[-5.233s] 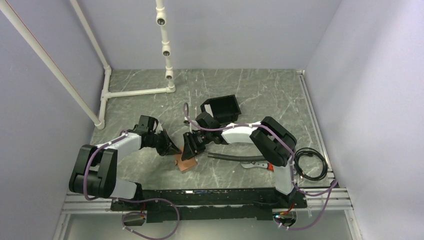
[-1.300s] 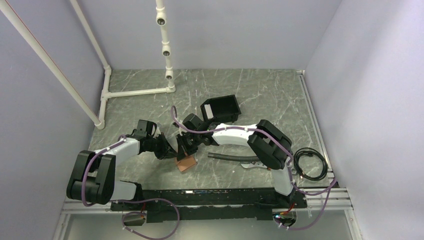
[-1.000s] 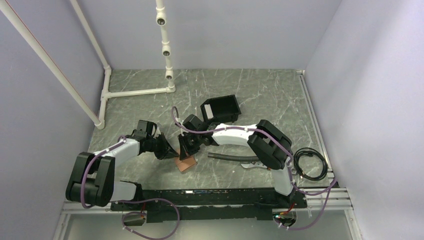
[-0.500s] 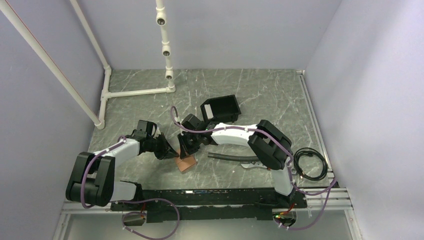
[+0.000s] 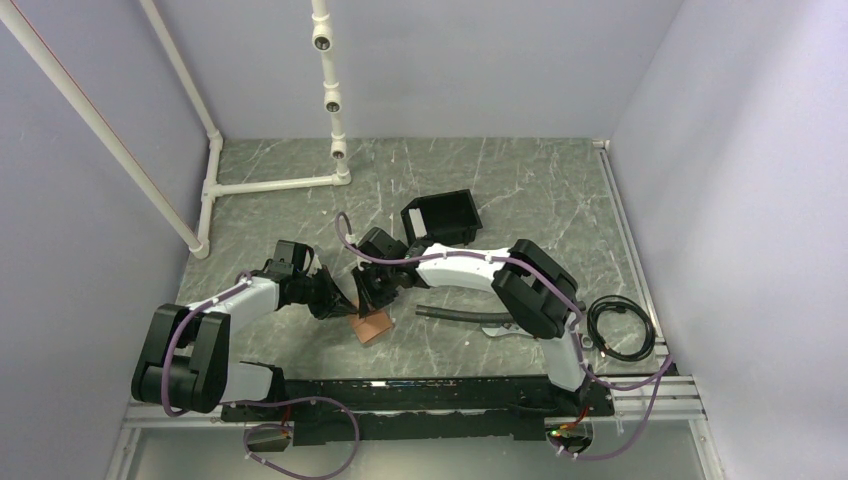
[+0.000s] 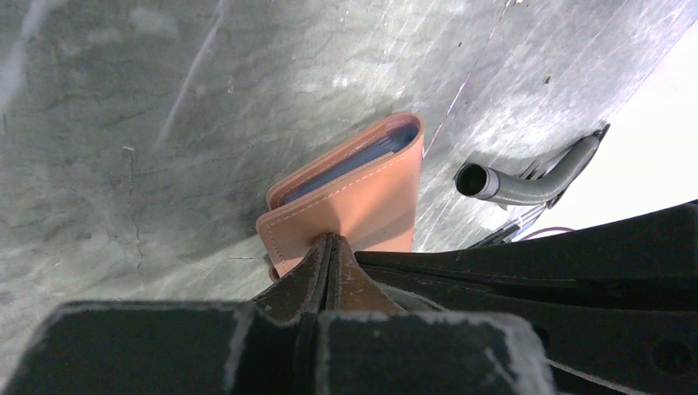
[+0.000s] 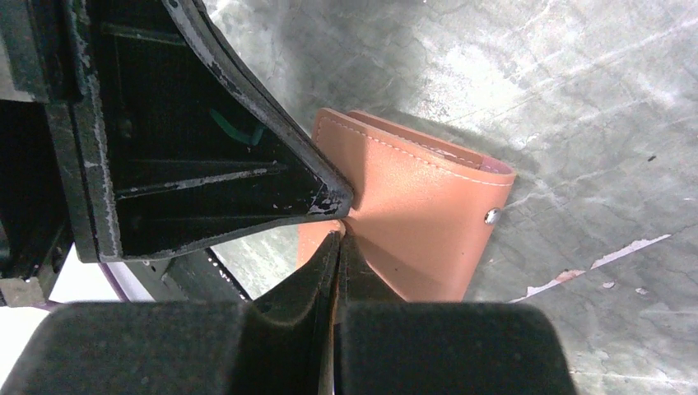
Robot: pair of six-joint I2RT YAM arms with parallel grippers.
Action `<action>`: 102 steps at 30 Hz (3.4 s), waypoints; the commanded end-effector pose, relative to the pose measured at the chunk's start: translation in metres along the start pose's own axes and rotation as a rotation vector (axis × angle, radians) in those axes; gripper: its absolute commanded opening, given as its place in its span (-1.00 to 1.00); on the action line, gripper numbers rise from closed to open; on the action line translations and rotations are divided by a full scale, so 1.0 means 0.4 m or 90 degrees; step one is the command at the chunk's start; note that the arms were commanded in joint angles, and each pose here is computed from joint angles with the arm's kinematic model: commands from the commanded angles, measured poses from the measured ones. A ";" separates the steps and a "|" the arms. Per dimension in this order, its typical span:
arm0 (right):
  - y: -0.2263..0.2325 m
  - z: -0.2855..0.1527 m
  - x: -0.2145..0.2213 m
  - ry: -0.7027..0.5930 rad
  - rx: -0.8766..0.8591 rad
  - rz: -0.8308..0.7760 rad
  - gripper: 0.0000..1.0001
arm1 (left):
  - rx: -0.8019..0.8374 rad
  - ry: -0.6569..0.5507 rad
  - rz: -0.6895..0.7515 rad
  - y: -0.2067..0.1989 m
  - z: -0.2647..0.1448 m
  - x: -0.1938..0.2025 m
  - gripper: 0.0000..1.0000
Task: Put the credit cards into the card holder
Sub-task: Close the card holder at the center of the board.
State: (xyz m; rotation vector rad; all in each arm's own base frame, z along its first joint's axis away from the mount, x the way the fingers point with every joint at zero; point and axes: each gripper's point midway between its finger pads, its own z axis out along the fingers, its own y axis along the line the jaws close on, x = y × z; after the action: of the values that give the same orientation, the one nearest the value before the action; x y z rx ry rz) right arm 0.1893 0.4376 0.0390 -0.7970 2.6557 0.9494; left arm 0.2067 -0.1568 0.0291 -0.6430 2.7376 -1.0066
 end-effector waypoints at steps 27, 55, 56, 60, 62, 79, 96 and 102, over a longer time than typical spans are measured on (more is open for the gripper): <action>-0.245 0.074 0.224 0.021 0.210 -0.117 -1.00 | -0.065 -0.018 0.007 0.065 -0.005 0.012 -1.00; -0.281 0.064 0.312 0.002 0.234 -0.125 -1.00 | 0.091 -0.034 -0.005 -0.092 -0.112 0.039 -1.00; -0.277 0.065 0.310 0.003 0.226 -0.124 -1.00 | 0.093 -0.021 -0.010 -0.086 -0.102 0.045 -1.00; -0.251 0.058 0.301 0.000 0.175 -0.112 -1.00 | 0.103 0.003 -0.018 -0.069 -0.078 0.062 -1.00; -0.233 0.052 0.297 0.003 0.140 -0.099 -1.00 | 0.108 0.024 -0.022 -0.062 -0.067 0.075 -1.00; -0.141 0.009 0.252 0.046 -0.048 -0.010 -1.00 | 0.085 0.010 -0.009 -0.042 -0.029 0.040 -1.00; -0.105 -0.059 0.189 0.068 -0.158 0.136 -0.29 | 0.003 0.023 -0.021 0.042 0.038 0.024 -1.00; -0.096 -0.083 0.164 0.050 -0.145 0.118 -0.27 | 0.082 0.025 -0.010 -0.030 0.014 0.022 -1.00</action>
State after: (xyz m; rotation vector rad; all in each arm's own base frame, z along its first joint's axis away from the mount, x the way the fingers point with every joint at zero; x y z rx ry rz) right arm 0.1675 0.3909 0.0430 -0.6886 2.5830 1.4700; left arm 0.1934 -0.1654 0.0150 -0.7051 2.7633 -1.1196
